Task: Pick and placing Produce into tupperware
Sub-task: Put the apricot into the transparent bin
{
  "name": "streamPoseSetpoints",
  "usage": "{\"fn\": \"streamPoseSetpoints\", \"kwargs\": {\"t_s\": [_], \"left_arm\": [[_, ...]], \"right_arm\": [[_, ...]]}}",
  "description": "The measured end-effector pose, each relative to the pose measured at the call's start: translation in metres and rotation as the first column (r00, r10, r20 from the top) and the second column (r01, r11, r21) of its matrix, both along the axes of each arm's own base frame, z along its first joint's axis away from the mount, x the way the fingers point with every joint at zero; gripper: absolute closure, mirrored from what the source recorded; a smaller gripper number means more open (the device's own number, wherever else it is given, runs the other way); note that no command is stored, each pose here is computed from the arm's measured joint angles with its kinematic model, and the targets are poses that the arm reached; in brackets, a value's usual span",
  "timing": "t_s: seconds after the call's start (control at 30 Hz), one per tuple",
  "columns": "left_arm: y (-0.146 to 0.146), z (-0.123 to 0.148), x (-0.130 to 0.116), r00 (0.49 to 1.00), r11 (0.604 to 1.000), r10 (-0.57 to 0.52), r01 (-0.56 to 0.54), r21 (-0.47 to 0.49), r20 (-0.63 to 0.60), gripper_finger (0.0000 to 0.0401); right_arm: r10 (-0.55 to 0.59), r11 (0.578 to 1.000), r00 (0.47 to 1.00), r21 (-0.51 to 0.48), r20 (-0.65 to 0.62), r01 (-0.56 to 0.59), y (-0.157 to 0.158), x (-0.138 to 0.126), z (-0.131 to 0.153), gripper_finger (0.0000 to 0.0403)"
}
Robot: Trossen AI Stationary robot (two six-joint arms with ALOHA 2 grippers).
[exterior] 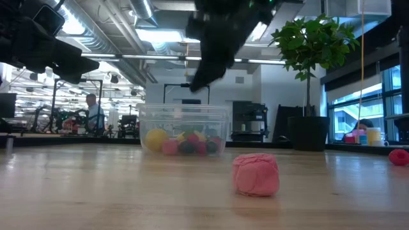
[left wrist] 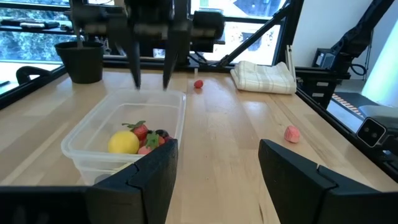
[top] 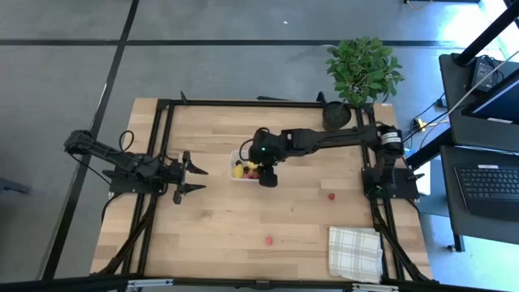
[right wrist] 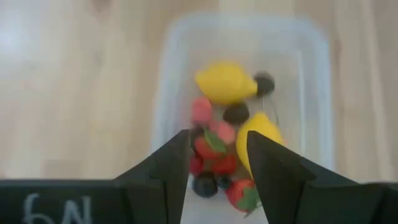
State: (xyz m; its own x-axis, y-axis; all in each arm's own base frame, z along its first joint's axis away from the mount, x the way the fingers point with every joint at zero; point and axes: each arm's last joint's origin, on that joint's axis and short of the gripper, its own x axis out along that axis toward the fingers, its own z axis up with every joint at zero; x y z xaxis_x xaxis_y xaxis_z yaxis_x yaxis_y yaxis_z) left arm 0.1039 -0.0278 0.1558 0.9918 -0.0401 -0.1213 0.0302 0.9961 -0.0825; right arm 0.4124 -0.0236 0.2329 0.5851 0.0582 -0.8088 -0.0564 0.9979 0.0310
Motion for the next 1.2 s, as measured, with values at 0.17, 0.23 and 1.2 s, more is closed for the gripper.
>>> {"fn": "streamPoseSetpoints", "kwargs": {"t_s": [0.17,0.23,1.2], "left_arm": [[0.0,0.0,0.0,1.0,1.0,0.0,0.0,0.0,0.0,0.0183],[0.0,0.0,0.0,1.0,1.0,0.0,0.0,0.0,0.0,0.0183],[0.0,0.0,0.0,1.0,1.0,-0.001,0.001,-0.001,0.0,0.0183]], "right_arm": [[0.043,0.999,0.993,-0.007,0.113,-0.043,0.018,-0.012,0.038,0.0241],[0.066,0.998,0.986,-0.009,0.154,-0.065,0.027,-0.019,0.053,0.0241],[0.207,0.966,0.844,0.033,0.494,-0.256,0.141,-0.11,-0.032,0.0241]]}}
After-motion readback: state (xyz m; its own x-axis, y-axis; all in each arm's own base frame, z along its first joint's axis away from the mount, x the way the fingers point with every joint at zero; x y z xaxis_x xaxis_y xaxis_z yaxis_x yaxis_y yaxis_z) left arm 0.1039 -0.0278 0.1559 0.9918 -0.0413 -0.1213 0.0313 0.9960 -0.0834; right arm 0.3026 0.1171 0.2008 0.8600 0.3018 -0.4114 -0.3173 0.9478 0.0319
